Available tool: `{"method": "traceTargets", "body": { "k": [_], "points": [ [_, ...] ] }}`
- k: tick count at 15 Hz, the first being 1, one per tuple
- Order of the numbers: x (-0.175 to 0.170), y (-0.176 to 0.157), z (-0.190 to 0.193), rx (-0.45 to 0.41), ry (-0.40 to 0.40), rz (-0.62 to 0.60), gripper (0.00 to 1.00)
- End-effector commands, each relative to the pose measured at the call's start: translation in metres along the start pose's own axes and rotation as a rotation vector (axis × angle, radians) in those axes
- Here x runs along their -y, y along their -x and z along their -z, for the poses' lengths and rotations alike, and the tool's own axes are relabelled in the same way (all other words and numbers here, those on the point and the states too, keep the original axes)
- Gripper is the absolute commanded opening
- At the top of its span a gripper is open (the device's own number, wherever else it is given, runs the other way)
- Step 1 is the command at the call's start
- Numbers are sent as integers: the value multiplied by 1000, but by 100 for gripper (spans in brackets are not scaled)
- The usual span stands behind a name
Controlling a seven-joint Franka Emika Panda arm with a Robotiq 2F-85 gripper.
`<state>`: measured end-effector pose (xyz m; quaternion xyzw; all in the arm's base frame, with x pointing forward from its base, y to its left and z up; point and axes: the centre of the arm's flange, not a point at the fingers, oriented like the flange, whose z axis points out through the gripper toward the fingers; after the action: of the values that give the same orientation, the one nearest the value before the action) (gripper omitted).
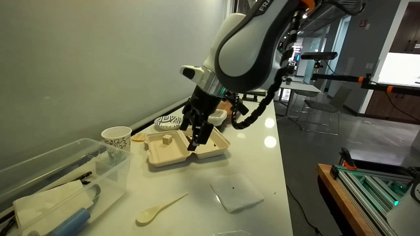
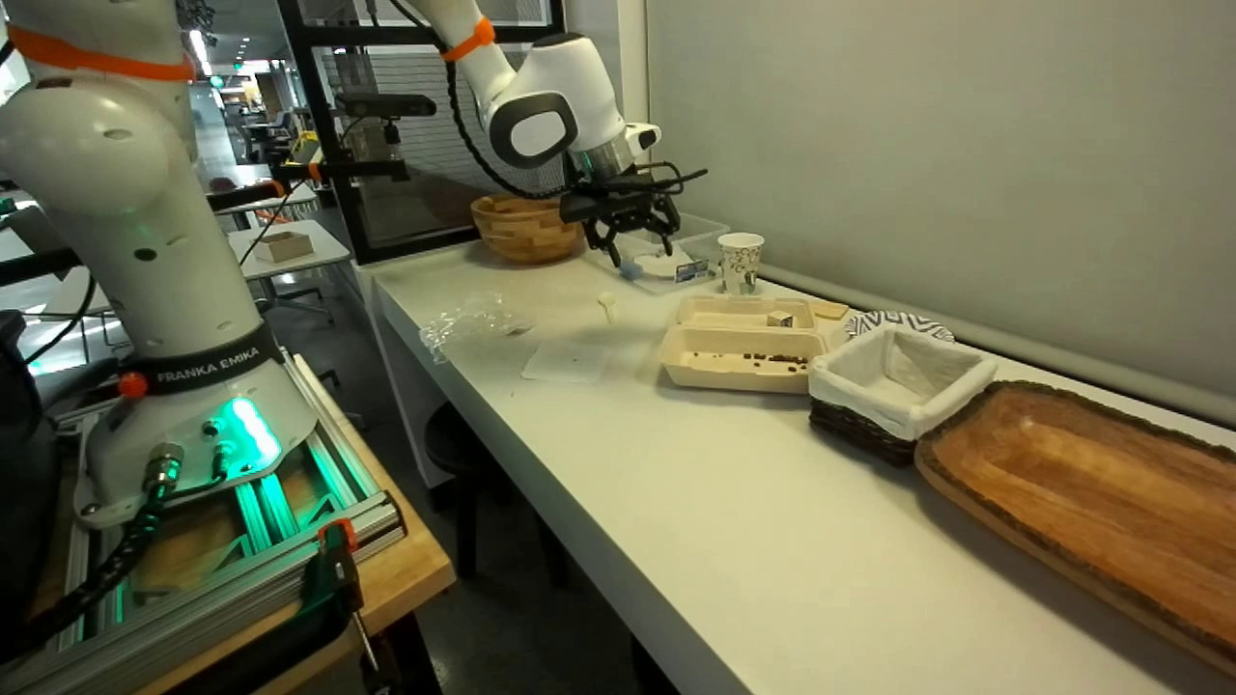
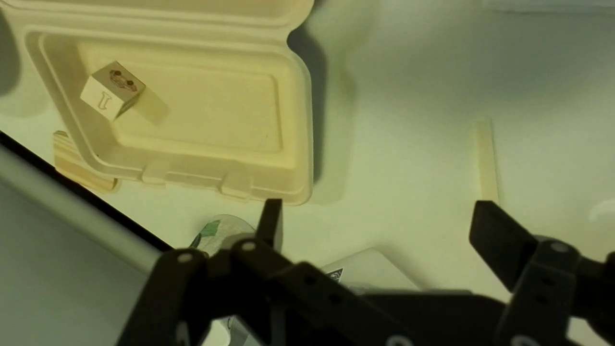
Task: Move the lunch pack to the left
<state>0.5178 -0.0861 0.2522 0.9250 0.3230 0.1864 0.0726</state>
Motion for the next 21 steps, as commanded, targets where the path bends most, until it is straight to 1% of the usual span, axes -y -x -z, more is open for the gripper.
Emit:
{"method": "traceTargets", "body": {
  "k": [1,7,10,12,13,14,15,16,17,18,19,20,21],
  "points": [
    [-27,14,-41,-28,-21,8,100],
    [-53,40,-77,-56,-62,-81,100],
    [-60,49,-89,-73,-75,-99,100],
    [-61,49,-95,-81,-82,-101,98],
    [-61,48,-98,-82,-84,-104,91],
    [-60,47,-100,-84,-88,-106,88],
    [-59,45,-101,-80,-86,-116,76],
    [-58,44,-102,-82,-93,-115,67],
    [-57,43,-104,-82,-92,-110,63],
    [-56,42,-105,-83,-93,-107,56],
    [-55,42,-106,-82,-96,-106,56],
    [-54,41,-107,-83,-96,-107,51],
    [-54,41,-108,-85,-95,-104,48]
  ]
}}
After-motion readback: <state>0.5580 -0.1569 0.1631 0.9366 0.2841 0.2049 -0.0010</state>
